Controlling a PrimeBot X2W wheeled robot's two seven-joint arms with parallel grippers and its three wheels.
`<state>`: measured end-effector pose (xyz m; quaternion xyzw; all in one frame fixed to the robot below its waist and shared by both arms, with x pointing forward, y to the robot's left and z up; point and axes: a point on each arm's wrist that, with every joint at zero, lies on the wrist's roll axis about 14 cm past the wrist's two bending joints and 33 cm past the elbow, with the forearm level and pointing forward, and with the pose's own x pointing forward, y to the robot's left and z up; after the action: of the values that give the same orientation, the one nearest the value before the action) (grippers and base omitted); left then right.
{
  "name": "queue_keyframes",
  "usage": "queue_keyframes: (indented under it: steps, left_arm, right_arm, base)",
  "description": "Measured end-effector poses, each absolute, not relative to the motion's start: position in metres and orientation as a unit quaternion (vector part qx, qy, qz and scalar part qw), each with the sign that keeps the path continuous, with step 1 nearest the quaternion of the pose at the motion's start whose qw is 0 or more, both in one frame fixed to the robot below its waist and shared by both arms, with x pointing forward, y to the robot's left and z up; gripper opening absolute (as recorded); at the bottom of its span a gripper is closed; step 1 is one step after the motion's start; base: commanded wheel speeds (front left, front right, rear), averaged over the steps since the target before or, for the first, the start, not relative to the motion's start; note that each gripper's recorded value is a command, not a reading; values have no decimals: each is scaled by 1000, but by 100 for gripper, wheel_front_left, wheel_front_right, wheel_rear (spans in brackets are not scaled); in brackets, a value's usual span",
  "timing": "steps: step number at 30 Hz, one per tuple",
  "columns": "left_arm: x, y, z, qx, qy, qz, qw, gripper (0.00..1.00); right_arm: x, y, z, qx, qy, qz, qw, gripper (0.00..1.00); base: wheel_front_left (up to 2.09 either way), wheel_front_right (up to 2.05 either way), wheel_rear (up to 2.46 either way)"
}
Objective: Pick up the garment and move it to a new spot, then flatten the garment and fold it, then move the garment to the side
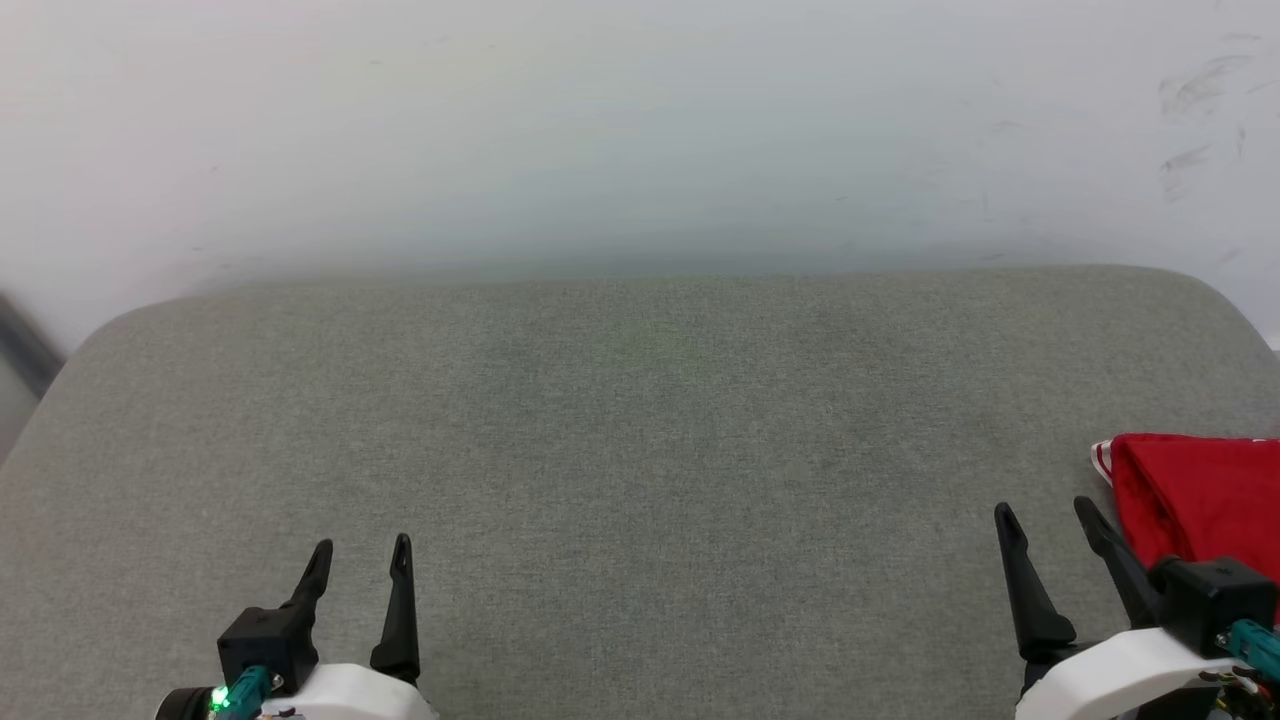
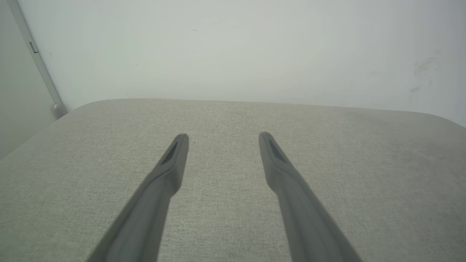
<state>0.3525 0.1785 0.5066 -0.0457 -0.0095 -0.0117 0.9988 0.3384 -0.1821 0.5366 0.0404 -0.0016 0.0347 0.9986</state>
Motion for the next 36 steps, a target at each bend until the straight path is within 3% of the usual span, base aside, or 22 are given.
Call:
queue_keyframes:
  steps: [10,11,16,36]
  left_arm:
    - [357,178,507,-55,-9,-9,998,100]
    - [357,179,506,-56,-8,-8,998,0]
    - [347,175,483,-69,30,-4,997,0]
    - [356,184,472,-244,78,26,966,0]
  right_arm:
    - [338,-182,536,41,-2,34,999,100]
    - [338,-182,536,41,-2,34,999,0]
    - [335,-182,517,51,28,33,998,0]
    - [342,-184,507,237,36,26,971,0]
  base:
    - [0,0,0]
    - [0,0,0]
    - [0,0,0]
    - [0,0,0]
